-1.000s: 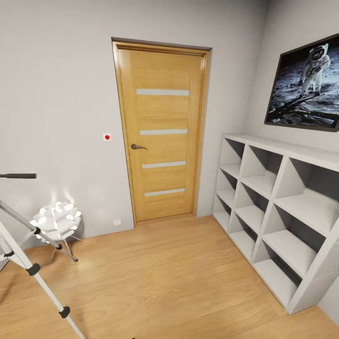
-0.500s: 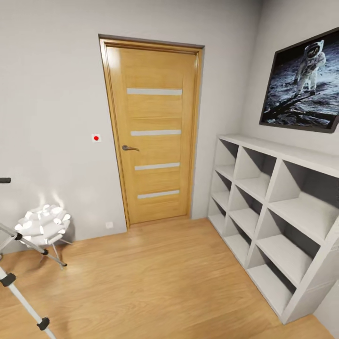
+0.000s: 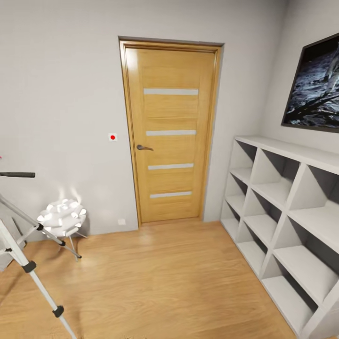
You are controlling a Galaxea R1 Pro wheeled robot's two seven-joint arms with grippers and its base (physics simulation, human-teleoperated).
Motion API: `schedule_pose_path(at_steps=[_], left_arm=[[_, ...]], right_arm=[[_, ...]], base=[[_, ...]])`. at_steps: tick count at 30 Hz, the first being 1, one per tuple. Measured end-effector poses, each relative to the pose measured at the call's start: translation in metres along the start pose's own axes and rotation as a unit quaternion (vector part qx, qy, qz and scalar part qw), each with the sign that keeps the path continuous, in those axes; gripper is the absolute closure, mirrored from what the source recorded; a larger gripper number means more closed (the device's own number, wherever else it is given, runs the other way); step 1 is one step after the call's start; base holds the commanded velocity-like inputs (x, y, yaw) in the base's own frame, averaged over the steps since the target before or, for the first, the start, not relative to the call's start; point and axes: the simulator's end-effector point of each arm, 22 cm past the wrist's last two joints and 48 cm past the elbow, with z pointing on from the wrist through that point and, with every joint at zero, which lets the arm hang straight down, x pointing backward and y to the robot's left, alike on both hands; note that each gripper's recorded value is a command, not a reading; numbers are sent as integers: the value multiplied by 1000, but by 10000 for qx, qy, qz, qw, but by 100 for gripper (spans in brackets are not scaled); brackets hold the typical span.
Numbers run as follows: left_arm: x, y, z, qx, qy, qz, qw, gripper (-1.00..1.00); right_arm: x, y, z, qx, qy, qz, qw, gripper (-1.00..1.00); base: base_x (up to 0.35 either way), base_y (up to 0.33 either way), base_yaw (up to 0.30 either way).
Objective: Attach the digital camera to the camera tripod in the bedroom.
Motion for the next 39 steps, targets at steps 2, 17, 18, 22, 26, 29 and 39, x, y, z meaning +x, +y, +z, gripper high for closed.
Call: schedule_pose_path(at_steps=[2,17,18,22,26,29,39], left_arm=[[0,0,0,-3,-1,-4,10000,-100],[-1,1,0,-8,-4,-25,10000,-100],[-1,1,0,-8,-4,-25,10000,-100],[0,1,0,-5,-2,-29,10000,-100],[0,0,0,-3,-1,-30,10000,-100],[0,0,0,0,0,-12,10000,-100],[1,-1,0,8,4,46,10000,-100]], right_arm=[[0,0,0,0,-1,-2,10000,-100],[0,0,0,0,-2,-8,10000,-100],[0,0,0,0,-2,-7,10000,-100],[0,0,0,0,-2,-8,10000,-100],[0,0,0,0,-2,-8,10000,-100],[0,0,0,-2,-2,-8,10000,-100],[-1,0,0,-4,-18,-2,10000,-100]], base=[[1,-1,268],[0,0,269],[0,0,269],[0,0,269],[0,0,269],[0,0,265],[0,0,92]])
